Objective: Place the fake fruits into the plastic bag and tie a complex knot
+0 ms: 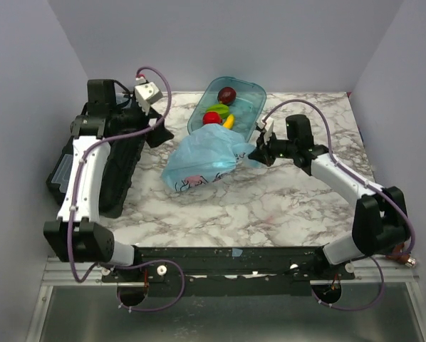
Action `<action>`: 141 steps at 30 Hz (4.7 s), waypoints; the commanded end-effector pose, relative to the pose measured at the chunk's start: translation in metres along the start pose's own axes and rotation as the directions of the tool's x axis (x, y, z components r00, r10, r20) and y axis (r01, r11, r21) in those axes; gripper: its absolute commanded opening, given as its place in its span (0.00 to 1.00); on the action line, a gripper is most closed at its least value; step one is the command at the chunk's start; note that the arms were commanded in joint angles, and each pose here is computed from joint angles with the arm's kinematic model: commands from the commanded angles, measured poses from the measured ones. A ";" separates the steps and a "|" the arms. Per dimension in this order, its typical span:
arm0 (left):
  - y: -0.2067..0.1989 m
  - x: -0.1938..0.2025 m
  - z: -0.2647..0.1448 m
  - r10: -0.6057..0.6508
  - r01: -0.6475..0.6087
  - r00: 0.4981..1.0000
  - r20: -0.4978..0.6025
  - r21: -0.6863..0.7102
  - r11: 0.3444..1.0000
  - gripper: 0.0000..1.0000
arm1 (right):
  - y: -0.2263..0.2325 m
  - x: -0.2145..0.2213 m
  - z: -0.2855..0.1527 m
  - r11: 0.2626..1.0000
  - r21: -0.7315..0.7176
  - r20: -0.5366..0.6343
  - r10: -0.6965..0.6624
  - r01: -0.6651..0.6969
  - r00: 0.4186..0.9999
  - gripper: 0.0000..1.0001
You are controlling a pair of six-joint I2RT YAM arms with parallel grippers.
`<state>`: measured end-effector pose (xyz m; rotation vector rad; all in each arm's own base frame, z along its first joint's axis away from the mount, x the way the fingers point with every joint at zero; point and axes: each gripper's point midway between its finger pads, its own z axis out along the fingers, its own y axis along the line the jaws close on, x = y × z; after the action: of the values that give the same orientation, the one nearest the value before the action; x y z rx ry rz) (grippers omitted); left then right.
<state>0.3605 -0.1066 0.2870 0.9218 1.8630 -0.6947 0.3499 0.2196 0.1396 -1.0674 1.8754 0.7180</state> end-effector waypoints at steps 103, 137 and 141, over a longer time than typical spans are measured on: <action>-0.026 0.032 0.009 -0.202 0.205 0.979 0.036 -0.176 0.963 0.98 | -0.017 -0.006 -0.127 0.858 0.160 0.012 0.492 -0.487 0.870 1.00; -0.168 0.121 0.128 0.427 -0.446 0.893 -0.141 -0.149 0.883 0.90 | 0.049 0.046 0.003 0.885 0.074 -0.136 0.466 -0.460 0.874 0.24; -0.158 0.112 0.127 0.413 -0.433 0.900 -0.141 -0.178 0.883 0.37 | 0.048 0.045 -0.008 0.890 0.103 -0.150 0.455 -0.444 0.878 0.08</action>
<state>0.2345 -0.2619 0.1175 1.3240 1.7046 -0.2413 0.2965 0.2247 0.0968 -0.6565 2.3254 0.8716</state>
